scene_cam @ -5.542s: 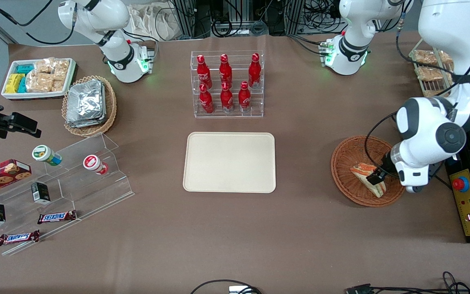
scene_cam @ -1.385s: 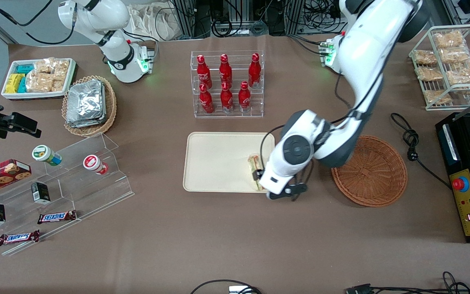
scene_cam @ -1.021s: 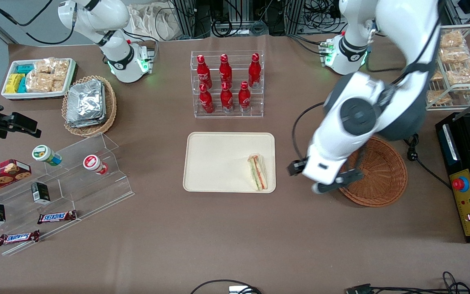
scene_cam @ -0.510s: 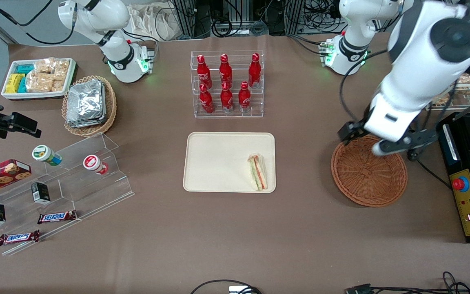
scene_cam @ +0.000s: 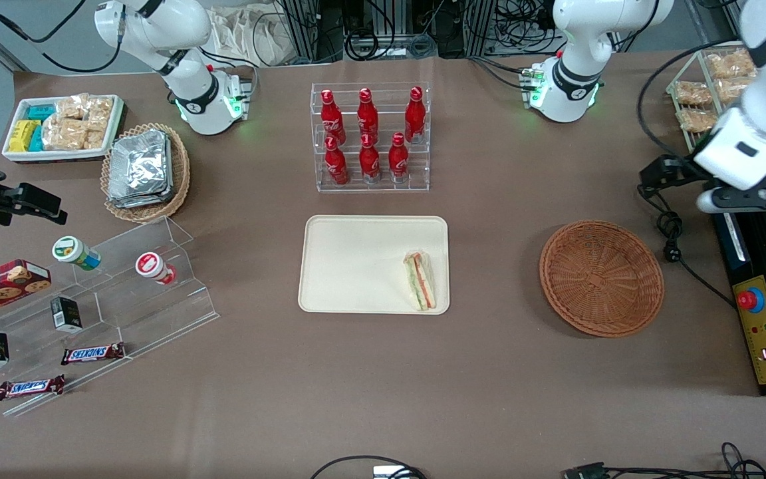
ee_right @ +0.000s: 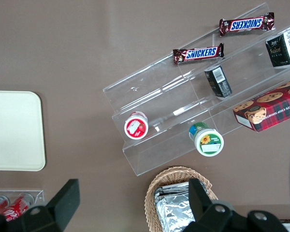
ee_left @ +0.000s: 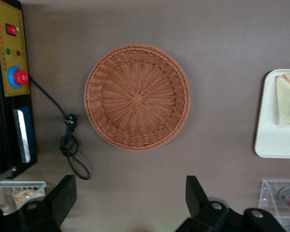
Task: Place sandwich from basket to tray
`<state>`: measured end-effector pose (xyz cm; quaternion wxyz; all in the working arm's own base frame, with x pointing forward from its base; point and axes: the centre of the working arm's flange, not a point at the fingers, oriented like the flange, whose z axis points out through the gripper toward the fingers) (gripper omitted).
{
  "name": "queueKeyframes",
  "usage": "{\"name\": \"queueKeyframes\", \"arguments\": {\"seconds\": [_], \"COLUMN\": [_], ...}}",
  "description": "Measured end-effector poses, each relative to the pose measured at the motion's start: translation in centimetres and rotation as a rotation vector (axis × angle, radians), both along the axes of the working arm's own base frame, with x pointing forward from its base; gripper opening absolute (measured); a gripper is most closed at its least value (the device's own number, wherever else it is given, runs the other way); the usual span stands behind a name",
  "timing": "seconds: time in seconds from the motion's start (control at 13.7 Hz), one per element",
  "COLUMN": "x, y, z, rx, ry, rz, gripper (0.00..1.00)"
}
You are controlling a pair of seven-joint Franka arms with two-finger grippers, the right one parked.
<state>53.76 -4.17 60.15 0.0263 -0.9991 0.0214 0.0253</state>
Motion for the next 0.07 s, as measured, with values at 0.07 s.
{"name": "queueKeyframes", "arguments": {"seconds": [0.07], "x": [0.24], "y": [0.66], "z": [0.41], "rx": [-0.004], "ry": [-0.002], "rz": [-0.036], "gripper": [1.00]}}
